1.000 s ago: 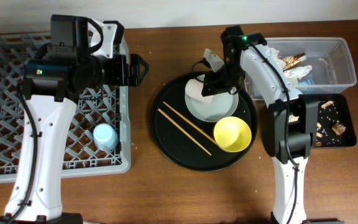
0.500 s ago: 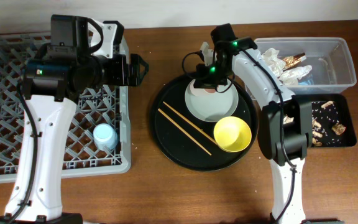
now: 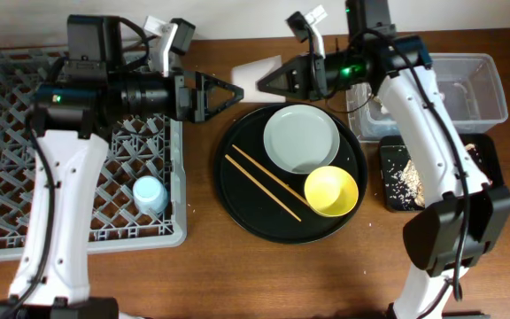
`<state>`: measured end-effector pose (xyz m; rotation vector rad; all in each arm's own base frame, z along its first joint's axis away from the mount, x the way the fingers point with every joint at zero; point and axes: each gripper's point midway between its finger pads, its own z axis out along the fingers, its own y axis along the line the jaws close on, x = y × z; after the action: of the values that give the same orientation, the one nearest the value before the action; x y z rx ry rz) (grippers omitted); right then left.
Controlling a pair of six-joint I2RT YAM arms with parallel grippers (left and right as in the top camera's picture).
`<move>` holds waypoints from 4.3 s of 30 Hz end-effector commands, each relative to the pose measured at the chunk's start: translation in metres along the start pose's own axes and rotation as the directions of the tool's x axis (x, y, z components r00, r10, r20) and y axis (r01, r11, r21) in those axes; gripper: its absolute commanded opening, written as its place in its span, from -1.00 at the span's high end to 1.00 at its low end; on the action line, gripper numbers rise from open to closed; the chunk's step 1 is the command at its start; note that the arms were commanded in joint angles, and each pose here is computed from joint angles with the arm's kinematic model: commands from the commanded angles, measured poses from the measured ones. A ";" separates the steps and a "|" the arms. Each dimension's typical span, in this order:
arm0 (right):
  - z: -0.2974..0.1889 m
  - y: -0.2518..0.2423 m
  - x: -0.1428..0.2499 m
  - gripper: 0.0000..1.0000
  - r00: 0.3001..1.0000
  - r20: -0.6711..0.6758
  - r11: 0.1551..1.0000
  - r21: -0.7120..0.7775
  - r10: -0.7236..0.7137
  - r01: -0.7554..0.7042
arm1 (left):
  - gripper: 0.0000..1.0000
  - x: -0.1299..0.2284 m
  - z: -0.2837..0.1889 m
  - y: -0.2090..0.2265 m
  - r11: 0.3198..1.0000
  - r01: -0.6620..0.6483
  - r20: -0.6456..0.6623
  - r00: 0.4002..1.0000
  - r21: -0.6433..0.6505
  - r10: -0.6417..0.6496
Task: Sort waste into correct bins and load items into the dishwasher rack
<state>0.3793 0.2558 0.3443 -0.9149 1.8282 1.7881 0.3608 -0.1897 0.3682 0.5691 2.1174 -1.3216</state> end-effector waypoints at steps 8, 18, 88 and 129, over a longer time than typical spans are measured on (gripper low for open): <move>0.002 0.069 -0.015 0.92 0.987 0.015 0.982 -0.098 -0.158 0.158 | -0.78 -0.012 -0.012 0.015 0.960 0.088 0.016 0.995 0.265 -0.095; 0.033 0.059 -0.016 0.92 0.983 -0.029 0.984 -0.012 -0.179 0.179 | -0.90 -0.014 -0.018 0.001 0.934 0.069 0.020 0.997 0.352 -0.081; -0.107 -0.059 0.040 -0.67 0.975 0.022 0.733 0.655 0.220 -0.180 | -0.33 0.117 -0.103 0.241 0.366 0.103 -0.094 0.871 -0.925 -0.482; -0.237 -0.015 0.136 -0.68 0.748 0.419 -0.145 0.903 0.515 -0.405 | -0.81 0.116 0.111 0.083 0.779 -0.085 -0.328 0.931 -0.621 -0.160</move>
<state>0.3289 0.0101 0.2591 0.3338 2.9107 0.1624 0.3680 -0.2215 0.2206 0.4721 2.6587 -0.4157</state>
